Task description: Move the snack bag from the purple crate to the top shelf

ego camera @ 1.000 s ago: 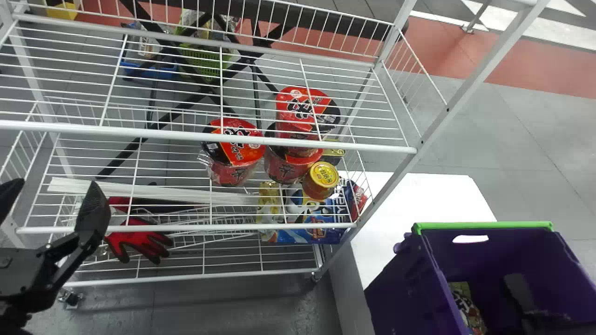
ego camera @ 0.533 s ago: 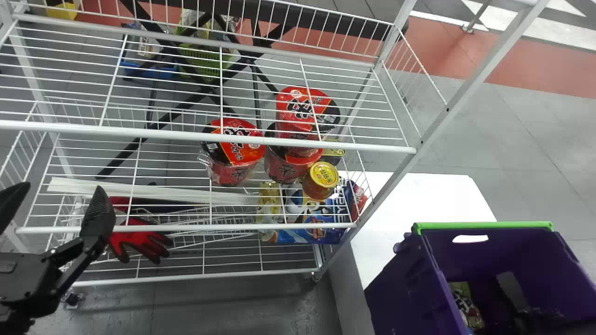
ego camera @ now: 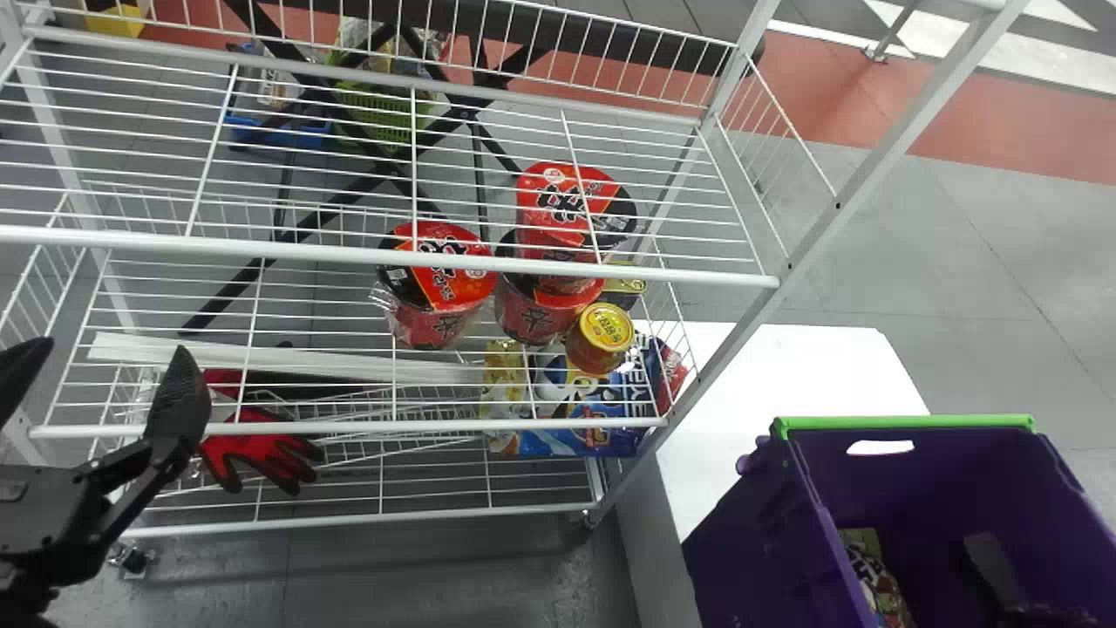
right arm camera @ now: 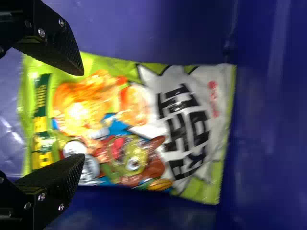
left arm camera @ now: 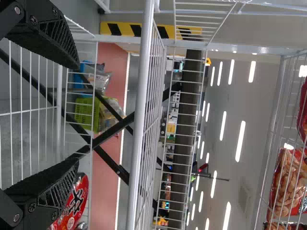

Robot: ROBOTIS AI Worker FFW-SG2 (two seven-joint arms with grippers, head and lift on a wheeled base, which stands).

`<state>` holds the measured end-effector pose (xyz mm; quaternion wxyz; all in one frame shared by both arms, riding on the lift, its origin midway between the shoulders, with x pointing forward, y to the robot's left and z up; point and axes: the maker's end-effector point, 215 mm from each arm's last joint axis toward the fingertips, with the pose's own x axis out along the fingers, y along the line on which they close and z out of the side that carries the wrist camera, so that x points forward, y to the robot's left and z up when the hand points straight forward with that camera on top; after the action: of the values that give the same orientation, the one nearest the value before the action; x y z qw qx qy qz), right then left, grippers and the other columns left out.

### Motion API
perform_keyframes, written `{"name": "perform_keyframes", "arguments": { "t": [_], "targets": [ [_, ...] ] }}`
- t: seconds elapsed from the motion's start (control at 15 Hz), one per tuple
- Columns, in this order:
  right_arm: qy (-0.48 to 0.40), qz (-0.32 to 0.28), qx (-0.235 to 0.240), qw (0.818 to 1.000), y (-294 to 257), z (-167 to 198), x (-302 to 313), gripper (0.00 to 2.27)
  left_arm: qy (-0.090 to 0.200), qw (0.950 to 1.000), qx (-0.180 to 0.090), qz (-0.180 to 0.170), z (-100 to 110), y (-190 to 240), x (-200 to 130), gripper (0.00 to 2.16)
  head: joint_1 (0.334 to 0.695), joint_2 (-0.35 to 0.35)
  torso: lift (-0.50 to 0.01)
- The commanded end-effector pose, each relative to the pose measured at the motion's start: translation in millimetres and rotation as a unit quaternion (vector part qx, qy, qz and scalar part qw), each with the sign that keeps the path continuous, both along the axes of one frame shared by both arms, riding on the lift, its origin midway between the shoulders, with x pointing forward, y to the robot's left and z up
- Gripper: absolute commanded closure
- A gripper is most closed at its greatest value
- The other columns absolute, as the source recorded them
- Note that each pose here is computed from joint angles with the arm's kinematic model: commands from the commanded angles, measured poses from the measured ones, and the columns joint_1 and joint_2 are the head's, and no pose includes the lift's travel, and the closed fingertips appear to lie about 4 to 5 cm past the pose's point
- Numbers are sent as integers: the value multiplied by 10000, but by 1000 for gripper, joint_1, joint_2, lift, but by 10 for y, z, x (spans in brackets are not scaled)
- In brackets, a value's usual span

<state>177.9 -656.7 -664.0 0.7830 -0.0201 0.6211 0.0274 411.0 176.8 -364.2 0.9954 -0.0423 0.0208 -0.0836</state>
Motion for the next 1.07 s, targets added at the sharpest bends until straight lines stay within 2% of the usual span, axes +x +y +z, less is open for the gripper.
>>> {"name": "perform_keyframes", "arguments": {
  "t": [0.0, 0.4, 0.67, 1.0],
  "targets": [
    [1, -60, 63, 10000, 79, -61, -18, 252, 32, 10000, 34, -21, -63, 24, 38, 137, 695, -350, -459],
    [-102, 100, 59, 9999, 244, -158, 119, 252, 84, 10000, 16, -37, -131, 10, 80, 137, 695, -350, -459],
    [-99, 271, -150, 9995, 207, -177, 152, 255, 134, 9999, 21, 14, -169, 8, 55, 137, 695, -350, -459],
    [69, 156, -82, 9998, 350, -336, 8, 259, 151, 9998, 100, 65, -230, 173, 104, 140, 695, -350, -459]
  ]
}}
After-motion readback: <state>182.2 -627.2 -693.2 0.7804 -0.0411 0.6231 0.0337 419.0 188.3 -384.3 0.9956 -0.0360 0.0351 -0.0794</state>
